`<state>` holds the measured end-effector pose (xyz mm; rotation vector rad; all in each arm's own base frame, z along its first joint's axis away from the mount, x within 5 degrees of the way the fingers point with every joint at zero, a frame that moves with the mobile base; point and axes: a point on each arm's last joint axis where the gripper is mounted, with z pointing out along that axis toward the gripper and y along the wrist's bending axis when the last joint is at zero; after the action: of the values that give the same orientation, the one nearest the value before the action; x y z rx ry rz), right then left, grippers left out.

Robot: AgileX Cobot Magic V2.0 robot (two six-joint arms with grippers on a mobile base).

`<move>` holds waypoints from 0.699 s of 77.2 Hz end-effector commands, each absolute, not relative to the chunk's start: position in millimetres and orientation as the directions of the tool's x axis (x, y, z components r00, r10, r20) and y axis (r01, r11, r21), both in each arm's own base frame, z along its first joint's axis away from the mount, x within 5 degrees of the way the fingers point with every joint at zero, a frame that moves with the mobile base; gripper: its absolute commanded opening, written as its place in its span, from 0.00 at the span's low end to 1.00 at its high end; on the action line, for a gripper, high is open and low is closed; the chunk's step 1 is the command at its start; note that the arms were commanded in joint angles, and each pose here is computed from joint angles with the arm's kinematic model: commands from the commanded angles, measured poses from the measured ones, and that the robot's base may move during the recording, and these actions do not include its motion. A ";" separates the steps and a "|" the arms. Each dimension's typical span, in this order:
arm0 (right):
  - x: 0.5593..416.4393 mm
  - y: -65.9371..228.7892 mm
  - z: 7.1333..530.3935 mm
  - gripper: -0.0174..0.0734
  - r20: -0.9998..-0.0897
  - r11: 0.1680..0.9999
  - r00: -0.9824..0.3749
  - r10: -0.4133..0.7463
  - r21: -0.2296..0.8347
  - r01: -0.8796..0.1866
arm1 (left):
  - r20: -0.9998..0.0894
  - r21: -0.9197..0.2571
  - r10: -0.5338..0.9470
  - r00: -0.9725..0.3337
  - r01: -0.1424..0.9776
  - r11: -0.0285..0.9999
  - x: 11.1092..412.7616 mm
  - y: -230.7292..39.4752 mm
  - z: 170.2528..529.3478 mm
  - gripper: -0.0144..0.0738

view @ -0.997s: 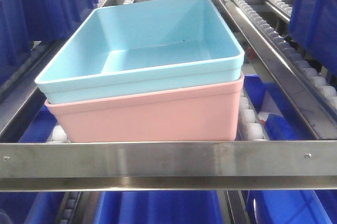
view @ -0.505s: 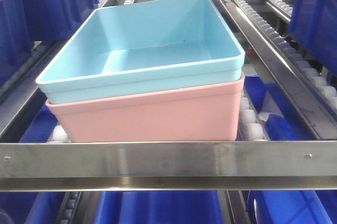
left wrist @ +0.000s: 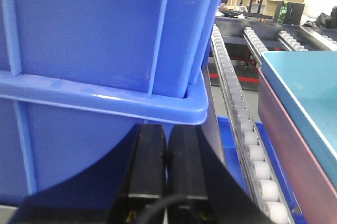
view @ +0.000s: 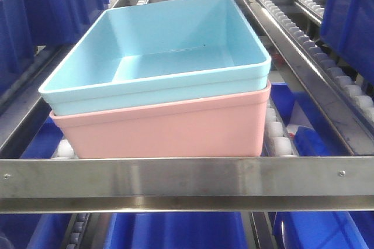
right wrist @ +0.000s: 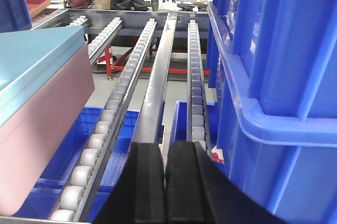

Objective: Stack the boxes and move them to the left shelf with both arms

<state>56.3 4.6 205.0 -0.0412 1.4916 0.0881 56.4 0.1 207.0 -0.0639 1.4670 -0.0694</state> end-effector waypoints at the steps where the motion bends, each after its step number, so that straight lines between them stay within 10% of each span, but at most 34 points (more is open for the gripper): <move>1: 52.4 3.9 221.3 0.25 -0.979 0.997 0.203 0.038 0.022 -0.079 | -0.973 -0.079 -0.083 0.217 0.027 0.997 53.2 -0.4 217.8 0.16; 54: 52.4 3.9 221.3 0.25 -0.979 0.997 0.203 0.038 0.022 -0.079 | -0.973 -0.075 -0.086 0.215 0.059 0.995 53.1 -2.2 217.9 0.16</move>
<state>56.3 4.6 205.0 -0.0412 1.4916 0.0881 56.3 -2.1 207.0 -0.0262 1.4677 -0.0904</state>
